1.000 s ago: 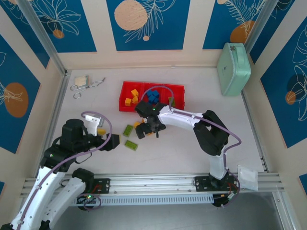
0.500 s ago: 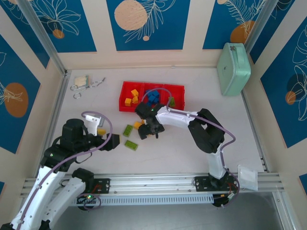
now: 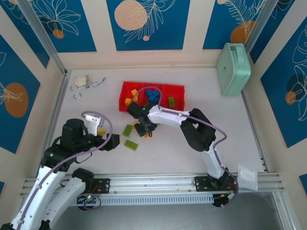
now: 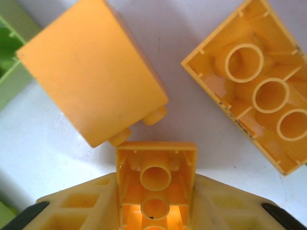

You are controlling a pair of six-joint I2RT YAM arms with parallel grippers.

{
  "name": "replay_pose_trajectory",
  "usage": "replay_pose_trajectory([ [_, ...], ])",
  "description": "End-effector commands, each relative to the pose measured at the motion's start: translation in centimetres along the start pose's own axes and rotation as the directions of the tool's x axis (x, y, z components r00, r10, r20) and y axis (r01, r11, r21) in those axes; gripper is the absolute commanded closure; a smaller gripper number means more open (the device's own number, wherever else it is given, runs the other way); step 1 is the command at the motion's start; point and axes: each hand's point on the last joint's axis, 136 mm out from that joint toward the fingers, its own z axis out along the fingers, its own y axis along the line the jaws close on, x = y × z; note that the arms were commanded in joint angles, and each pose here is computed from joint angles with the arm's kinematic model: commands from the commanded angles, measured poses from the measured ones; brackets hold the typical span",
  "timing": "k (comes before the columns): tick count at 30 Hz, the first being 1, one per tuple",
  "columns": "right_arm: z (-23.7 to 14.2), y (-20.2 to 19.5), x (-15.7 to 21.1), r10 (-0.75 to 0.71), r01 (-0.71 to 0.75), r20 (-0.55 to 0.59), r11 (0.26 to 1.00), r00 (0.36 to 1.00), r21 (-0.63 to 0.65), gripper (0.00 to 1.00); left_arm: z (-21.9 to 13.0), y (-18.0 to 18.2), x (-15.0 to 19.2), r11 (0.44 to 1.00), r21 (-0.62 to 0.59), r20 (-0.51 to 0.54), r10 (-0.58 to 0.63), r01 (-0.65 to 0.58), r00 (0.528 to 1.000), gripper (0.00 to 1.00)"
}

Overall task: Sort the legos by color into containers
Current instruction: Pick up the lego from the center of the table, then place the lego in the container.

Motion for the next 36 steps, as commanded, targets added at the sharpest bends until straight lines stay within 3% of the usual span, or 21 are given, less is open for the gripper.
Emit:
replay_pose_trajectory([
  [1, -1.5, -0.6, 0.0, -0.023, 0.023, -0.007, 0.998, 1.0, 0.056, 0.68, -0.4, 0.2, -0.4, 1.0, -0.011, 0.022, -0.01, 0.01, 1.0, 0.01],
  [8, -7.0, 0.2, -1.8, -0.017, 0.016, 0.114, 1.0, 0.993, 0.008, 0.69, -0.5, 0.2, -0.4, 1.0, -0.014, 0.025, -0.011, 0.011, 1.0, 0.01],
  [17, -11.3, 0.8, -9.6, 0.169, -0.112, 0.35, 0.978, 0.922, -0.177, 0.71, -0.9, 0.2, -0.6, 1.0, -0.018, 0.051, -0.004, 0.005, 0.999, 0.01],
  [21, -11.1, 0.5, -13.2, 0.227, -0.148, 0.393, 0.964, 0.891, -0.221, 0.71, -1.0, 0.2, -0.6, 1.0, -0.017, 0.056, -0.003, 0.004, 0.998, 0.0],
  [25, -9.8, 0.0, -15.9, 0.204, -0.15, 0.435, 0.976, 0.877, -0.156, 0.71, -1.1, 0.2, -0.6, 1.0, -0.018, 0.06, -0.004, 0.005, 0.998, 0.01],
  [36, -5.6, -1.0, -19.8, 0.173, -0.156, 0.43, 0.985, 0.886, -0.075, 0.7, -1.3, 0.1, -0.8, 1.0, -0.013, 0.071, 0.0, 0.001, 0.997, 0.01],
])
